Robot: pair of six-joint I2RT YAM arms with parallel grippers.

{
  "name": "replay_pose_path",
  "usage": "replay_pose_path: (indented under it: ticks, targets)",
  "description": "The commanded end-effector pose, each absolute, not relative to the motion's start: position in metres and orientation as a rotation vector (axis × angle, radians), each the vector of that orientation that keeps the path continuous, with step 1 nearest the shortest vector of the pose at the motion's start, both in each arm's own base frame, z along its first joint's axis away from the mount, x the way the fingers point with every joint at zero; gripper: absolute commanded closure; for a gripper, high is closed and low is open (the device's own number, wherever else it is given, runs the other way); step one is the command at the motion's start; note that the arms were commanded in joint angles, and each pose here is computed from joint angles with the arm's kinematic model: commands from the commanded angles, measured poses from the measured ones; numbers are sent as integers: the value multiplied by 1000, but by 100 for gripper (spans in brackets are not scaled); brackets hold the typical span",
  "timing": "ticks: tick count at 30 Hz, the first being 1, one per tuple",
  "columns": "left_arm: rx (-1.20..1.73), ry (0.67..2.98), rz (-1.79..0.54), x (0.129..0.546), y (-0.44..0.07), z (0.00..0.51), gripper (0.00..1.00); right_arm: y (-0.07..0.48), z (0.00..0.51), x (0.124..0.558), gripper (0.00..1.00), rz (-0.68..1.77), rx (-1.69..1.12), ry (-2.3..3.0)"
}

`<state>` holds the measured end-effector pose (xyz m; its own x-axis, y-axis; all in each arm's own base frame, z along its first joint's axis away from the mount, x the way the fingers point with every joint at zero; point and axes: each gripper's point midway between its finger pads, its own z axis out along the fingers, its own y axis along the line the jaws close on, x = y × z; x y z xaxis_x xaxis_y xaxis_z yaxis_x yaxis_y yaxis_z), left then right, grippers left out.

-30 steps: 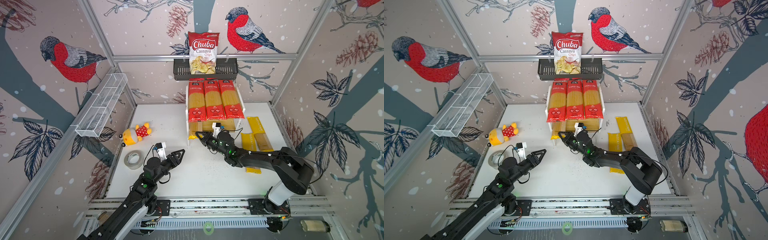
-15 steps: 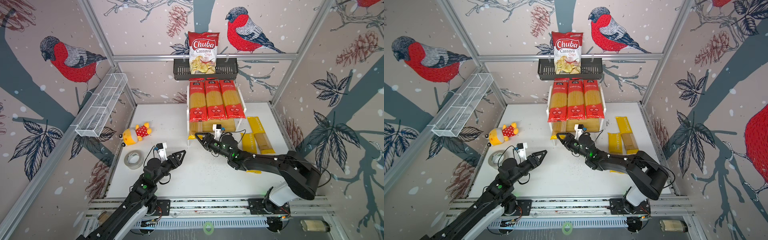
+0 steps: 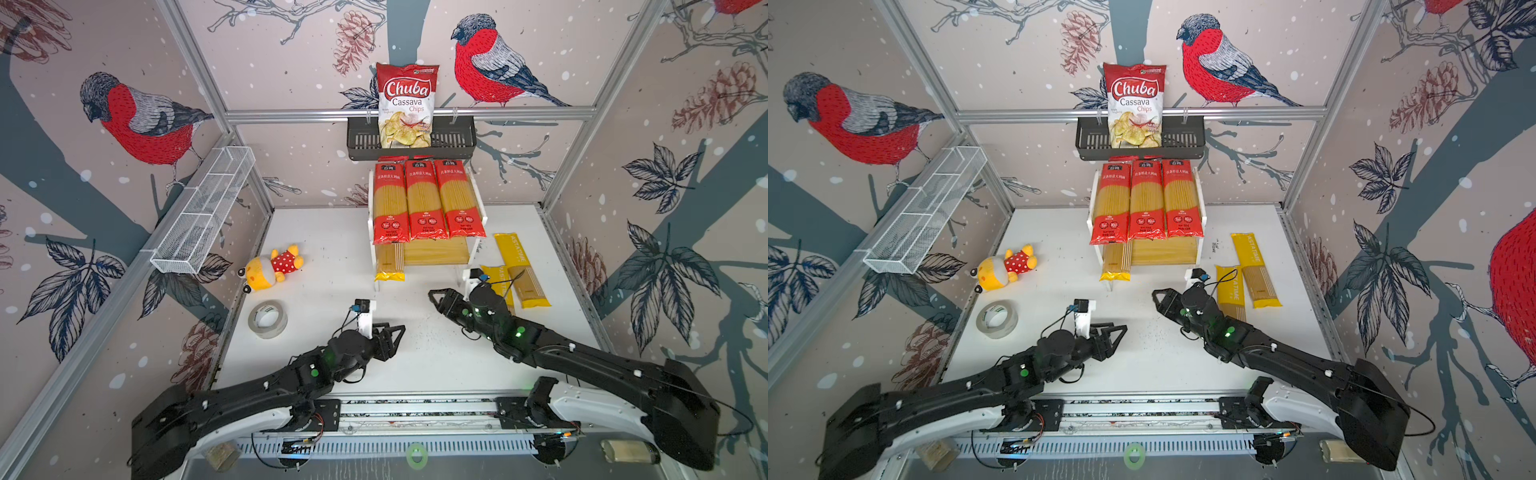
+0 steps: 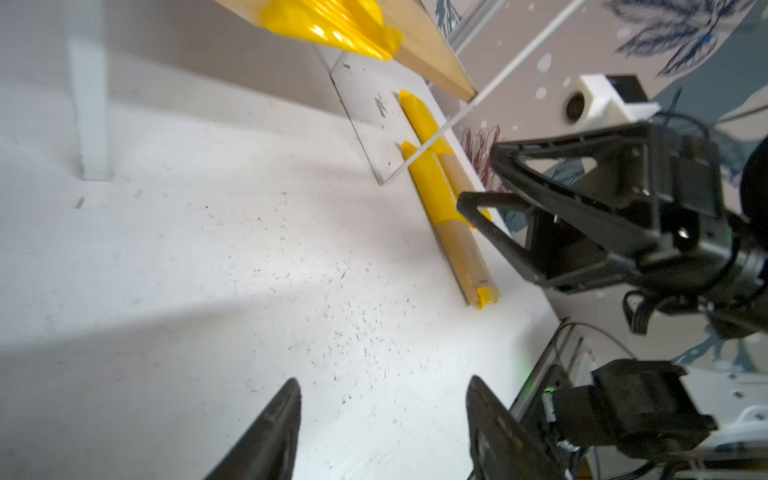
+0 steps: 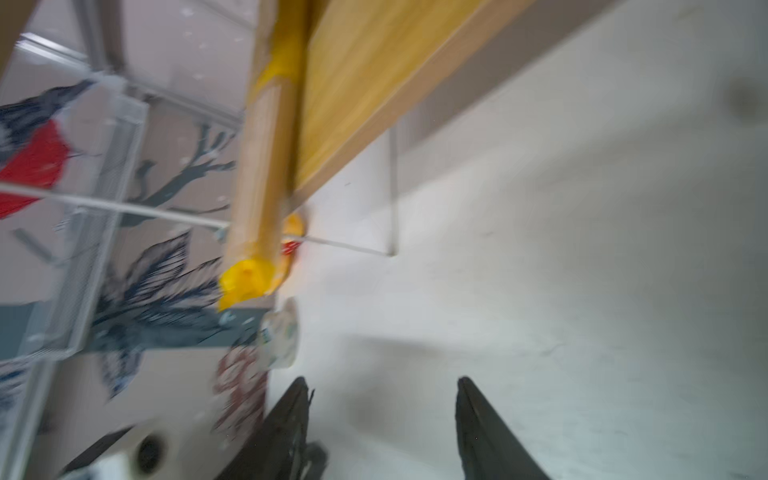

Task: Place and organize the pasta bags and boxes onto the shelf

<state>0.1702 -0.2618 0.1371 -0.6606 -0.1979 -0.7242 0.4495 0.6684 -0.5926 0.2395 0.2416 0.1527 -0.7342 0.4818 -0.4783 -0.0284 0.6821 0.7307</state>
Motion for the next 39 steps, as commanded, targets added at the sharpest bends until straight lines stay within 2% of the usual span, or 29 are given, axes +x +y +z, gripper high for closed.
replay_pose_path:
  ticks: [1,4,7,13,21,30,39]
  targets:
    - [243,1988,-922,177,-281,152,38,151,107,240,42,416,434,2288]
    - [292,2033,-937,171,-304,143,38,100,104,246,39,221,548,2249]
    - [305,2073,-934,170,-312,132,38,70,98,253,38,140,611,2246]
    - [266,2079,-903,173,-304,130,38,56,66,258,38,134,672,2309]
    - [207,2066,-894,177,-289,132,37,92,15,228,41,347,717,2486]
    - [177,2053,-958,183,-297,138,37,156,6,177,41,529,690,2576]
    - [188,2070,-965,185,-302,132,37,218,3,132,41,562,391,2763]
